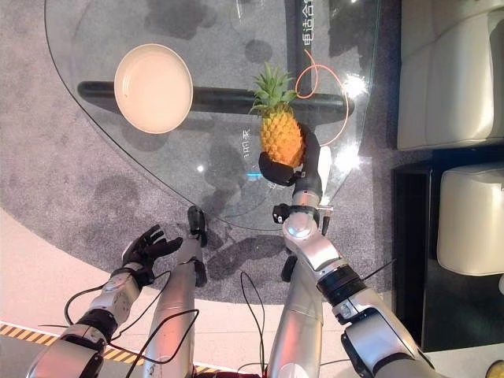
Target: Pick up the fruit to the plate
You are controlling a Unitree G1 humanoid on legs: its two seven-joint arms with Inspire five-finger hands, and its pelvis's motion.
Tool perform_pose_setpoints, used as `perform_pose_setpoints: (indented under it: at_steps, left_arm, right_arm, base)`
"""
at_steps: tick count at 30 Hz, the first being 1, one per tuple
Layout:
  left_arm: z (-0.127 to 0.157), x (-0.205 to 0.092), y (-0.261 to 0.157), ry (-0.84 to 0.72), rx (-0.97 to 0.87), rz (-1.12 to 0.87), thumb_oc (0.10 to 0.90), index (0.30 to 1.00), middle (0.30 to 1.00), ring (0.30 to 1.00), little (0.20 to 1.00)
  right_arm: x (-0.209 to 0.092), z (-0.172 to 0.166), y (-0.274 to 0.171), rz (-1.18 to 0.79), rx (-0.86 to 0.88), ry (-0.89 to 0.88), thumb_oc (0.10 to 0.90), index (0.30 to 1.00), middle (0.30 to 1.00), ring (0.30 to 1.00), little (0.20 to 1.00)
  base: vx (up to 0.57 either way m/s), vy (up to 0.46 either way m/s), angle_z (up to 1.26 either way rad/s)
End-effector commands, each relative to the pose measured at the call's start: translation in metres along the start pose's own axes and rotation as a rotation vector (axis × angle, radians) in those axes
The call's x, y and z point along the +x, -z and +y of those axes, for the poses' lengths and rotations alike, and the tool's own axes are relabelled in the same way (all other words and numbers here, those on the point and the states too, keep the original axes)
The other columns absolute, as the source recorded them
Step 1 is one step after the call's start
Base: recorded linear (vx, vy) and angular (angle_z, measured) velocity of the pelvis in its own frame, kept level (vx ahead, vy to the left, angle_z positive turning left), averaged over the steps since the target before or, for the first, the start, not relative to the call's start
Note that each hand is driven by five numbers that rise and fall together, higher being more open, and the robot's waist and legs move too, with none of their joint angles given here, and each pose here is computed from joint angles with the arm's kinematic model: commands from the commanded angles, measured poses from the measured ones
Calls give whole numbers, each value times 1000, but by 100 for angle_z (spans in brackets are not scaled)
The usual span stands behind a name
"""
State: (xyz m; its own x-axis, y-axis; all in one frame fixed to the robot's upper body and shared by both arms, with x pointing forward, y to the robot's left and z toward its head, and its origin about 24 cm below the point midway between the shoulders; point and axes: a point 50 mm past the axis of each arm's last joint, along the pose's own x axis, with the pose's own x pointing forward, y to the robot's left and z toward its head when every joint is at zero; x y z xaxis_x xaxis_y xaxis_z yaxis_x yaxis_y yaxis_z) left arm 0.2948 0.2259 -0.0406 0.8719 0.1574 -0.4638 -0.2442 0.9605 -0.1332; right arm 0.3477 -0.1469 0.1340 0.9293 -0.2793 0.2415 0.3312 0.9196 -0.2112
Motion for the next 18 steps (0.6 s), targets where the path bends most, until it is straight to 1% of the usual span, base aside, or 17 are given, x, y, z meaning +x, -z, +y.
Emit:
perform_pose_setpoints:
  at_steps: [1,10,16,18]
  left_arm:
    - [25,-5,0,-95,-46,-31,800,900,900,900,900]
    - [42,-6,-18,-241,-299,-140,800,900,900,900,900]
    - [61,-9,-53,-404,-466,-306,800,900,900,900,900]
    - [64,-10,-62,-425,-495,-345,800,900,900,900,900]
  right_arm:
    - [8,-24,-12,-117,-89,91,100,300,300,300,200]
    - [11,-32,-23,-211,-141,142,100,300,300,300,200]
    - [14,-40,-38,-307,-169,197,100,300,300,300,200]
    - [15,-42,-41,-329,-173,203,100,300,300,300,200]
  base:
    - [0,0,0]
    - [0,0,0]
    - [0,0,0]
    - [0,0,0]
